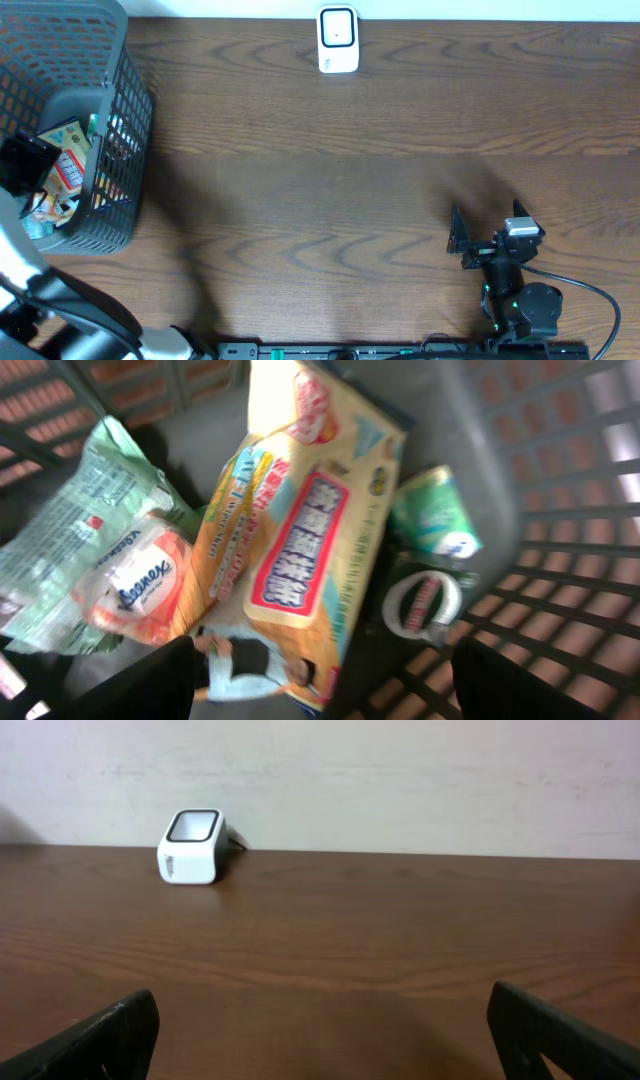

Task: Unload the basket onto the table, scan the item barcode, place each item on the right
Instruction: 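Grasp the yellow snack bag with the left gripper and lift it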

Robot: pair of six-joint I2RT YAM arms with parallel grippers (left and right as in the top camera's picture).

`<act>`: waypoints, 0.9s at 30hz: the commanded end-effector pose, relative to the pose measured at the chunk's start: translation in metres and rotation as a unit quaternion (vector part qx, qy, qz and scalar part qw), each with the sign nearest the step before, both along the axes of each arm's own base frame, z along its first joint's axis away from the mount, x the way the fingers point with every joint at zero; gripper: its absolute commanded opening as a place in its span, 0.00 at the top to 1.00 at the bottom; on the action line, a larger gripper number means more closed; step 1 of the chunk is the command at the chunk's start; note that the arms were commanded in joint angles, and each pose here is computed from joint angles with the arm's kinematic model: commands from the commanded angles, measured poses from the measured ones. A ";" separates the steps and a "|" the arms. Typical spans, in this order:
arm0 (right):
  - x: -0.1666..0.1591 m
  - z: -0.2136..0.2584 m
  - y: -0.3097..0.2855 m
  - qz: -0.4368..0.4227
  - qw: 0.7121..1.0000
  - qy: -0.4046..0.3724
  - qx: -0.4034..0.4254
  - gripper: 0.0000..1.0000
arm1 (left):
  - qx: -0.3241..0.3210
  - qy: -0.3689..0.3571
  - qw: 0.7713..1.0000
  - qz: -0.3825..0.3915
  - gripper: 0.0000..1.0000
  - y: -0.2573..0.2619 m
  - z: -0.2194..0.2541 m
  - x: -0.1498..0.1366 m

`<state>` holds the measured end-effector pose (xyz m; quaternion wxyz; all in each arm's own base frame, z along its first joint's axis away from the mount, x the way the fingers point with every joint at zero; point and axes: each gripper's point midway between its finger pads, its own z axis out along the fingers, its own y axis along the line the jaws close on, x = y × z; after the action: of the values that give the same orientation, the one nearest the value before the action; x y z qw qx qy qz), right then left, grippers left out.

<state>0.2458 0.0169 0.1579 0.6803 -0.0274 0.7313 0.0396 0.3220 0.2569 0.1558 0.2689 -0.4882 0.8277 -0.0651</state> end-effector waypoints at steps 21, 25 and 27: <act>0.000 0.000 0.001 0.000 1.000 0.000 0.001 0.01 | 0.169 0.132 0.977 -0.016 0.01 0.040 -0.065 0.031; 0.000 0.000 0.001 0.000 1.000 0.000 0.002 0.01 | 0.135 0.113 0.983 -0.052 0.00 0.030 -0.090 0.047; 0.000 0.000 0.001 0.000 1.000 0.001 0.002 0.01 | 0.128 0.108 0.984 -0.057 0.00 0.029 -0.097 0.051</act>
<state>0.2458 0.0169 0.1579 0.6803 -0.0274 0.7313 0.0396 0.3672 0.2937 0.0830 0.2474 -0.4219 0.8652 0.1107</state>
